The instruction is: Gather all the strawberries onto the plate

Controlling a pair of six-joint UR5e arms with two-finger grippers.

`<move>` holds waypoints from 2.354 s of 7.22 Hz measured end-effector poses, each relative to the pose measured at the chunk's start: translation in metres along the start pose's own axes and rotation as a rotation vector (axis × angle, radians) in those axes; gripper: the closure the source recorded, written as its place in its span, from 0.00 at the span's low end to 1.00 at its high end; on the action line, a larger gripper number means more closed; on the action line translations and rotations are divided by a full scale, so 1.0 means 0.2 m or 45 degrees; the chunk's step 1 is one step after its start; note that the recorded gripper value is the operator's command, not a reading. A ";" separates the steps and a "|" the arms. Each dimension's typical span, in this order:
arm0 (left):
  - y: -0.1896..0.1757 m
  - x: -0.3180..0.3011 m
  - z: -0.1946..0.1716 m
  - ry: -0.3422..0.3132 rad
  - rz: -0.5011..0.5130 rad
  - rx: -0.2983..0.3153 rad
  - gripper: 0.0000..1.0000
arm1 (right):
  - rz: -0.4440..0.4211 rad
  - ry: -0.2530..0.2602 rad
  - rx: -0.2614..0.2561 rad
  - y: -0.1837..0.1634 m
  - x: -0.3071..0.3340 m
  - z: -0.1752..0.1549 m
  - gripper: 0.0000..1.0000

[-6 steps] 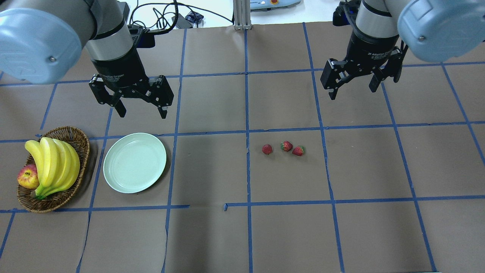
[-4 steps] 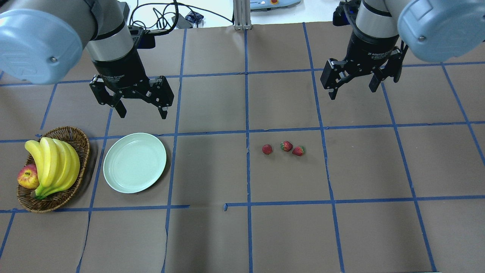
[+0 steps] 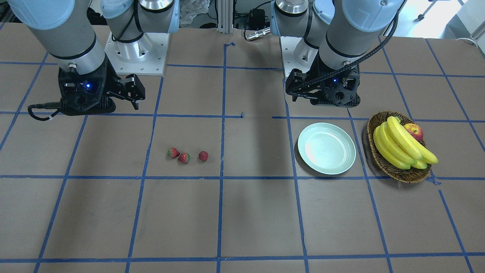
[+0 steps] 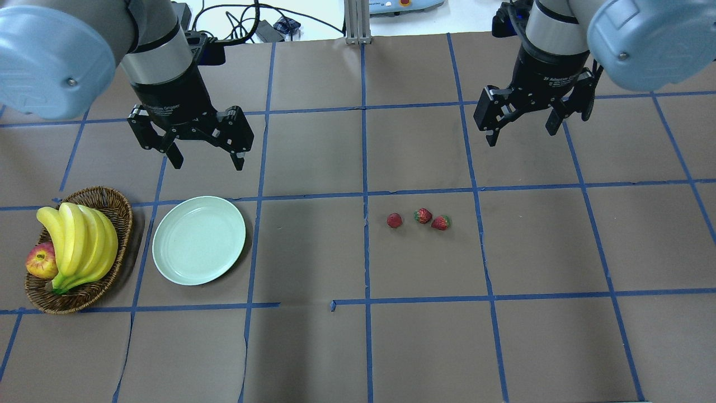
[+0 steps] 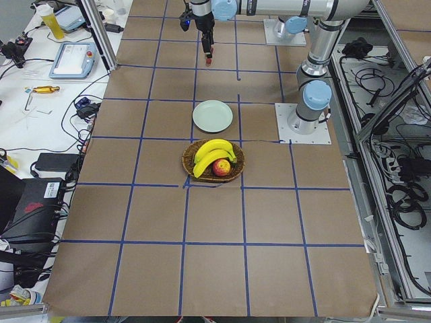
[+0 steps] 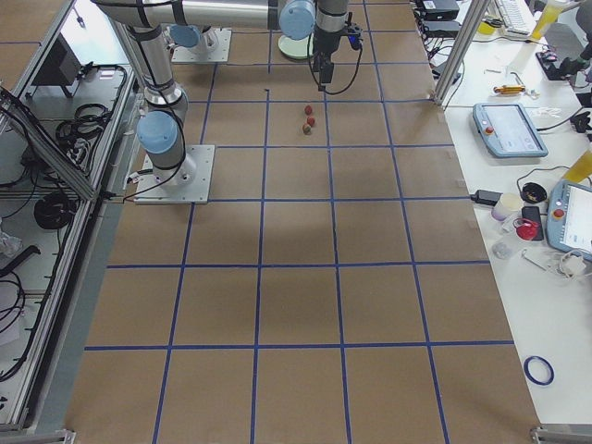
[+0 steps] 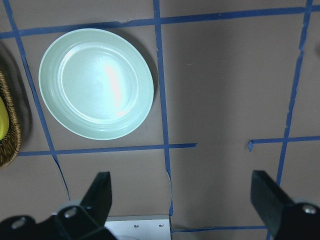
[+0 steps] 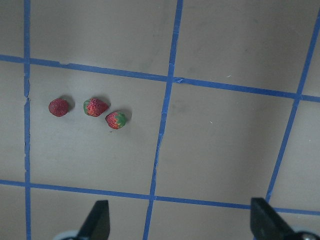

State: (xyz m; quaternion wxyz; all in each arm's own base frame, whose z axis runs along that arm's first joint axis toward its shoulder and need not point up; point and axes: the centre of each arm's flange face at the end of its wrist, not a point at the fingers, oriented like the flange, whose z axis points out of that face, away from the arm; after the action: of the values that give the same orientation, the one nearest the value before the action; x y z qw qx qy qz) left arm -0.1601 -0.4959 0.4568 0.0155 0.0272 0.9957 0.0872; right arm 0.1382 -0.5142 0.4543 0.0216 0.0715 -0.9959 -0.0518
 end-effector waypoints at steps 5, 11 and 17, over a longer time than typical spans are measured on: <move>-0.02 0.00 0.04 -0.005 0.017 0.014 0.00 | -0.004 -0.005 -0.006 0.01 -0.01 0.00 0.00; -0.04 0.01 0.08 0.000 0.000 0.004 0.00 | -0.119 0.008 0.027 -0.05 -0.26 0.08 0.00; -0.04 0.00 0.14 -0.003 -0.002 -0.020 0.00 | -0.212 -0.064 0.069 -0.31 -0.80 0.52 0.06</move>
State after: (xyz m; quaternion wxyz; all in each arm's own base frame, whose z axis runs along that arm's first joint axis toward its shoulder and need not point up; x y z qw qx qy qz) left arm -0.1601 -0.4991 0.4281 0.0169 0.0265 0.9950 0.0951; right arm 0.3003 -0.5408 0.3384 -0.0097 0.1534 -0.9877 -0.0284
